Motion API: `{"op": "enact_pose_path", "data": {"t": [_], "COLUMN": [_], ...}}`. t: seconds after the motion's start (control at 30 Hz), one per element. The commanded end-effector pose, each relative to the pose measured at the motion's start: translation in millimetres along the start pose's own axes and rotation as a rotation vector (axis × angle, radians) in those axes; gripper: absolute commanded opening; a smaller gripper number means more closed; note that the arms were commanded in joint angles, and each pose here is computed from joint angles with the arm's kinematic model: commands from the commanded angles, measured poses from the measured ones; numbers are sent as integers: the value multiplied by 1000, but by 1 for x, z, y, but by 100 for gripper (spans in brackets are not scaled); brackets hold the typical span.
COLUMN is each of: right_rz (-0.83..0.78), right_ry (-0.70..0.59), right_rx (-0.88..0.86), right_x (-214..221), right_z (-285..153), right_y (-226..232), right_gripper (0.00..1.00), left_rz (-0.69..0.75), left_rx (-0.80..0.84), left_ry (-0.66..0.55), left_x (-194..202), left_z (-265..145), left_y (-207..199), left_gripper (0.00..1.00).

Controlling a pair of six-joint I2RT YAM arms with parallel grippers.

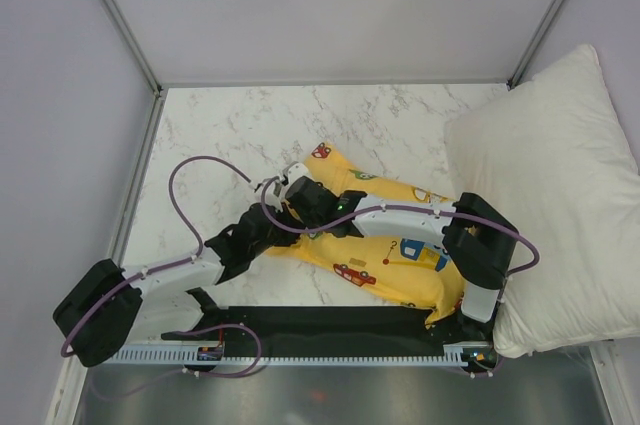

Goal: Remove the pillowcase from the pillow
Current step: Expand the opening of the pillowcase

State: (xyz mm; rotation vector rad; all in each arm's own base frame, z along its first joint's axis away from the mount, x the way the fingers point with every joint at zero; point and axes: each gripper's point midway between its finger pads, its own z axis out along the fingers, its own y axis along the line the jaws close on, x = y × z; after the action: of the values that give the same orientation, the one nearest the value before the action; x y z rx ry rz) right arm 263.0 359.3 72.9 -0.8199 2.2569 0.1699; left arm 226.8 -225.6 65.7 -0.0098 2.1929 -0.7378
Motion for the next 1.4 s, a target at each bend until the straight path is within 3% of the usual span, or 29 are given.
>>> {"op": "enact_pose_path", "data": {"t": [0.0, 0.17, 0.47, 0.8, 1.03, 1.13, 1.23, 1.33, 1.37], "right_rz": [-37, -23, 16, 55, 80, 116, 194, 353, 379], "right_ry": [193, 244, 274, 260, 252, 232, 132, -147, -186], "right_rx": [254, 269, 261, 240, 208, 123, -31, -263, -301], "right_x": [69, 104, 139, 142, 144, 142, 126, 67, 63], "right_z": [16, 0, -19, -24, -28, -27, -27, -37, -43], "right_y": [-57, -67, -74, -71, -67, -52, -27, 5, 8], "right_gripper": [0, 0, 0, 0, 0, 0, 0, 0, 0], "left_rz": [15, 22, 47, 49, -13, -19, -16, -28, -35], "left_rx": [-27, -256, -392, -569, -608, -636, -640, -618, -583], "left_ry": [16, -66, -209, -200, -202, -151, -98, -46, -55], "left_x": [4, -15, -53, -66, -84, -81, -70, -55, -57], "left_z": [2, 6, -16, -29, -18, -5, 7, 13, 16], "left_y": [-4, 34, 57, 102, 124, 134, 140, 140, 135], "left_gripper": [2, 2, 2, 2, 2, 2, 2, 2, 2]}}
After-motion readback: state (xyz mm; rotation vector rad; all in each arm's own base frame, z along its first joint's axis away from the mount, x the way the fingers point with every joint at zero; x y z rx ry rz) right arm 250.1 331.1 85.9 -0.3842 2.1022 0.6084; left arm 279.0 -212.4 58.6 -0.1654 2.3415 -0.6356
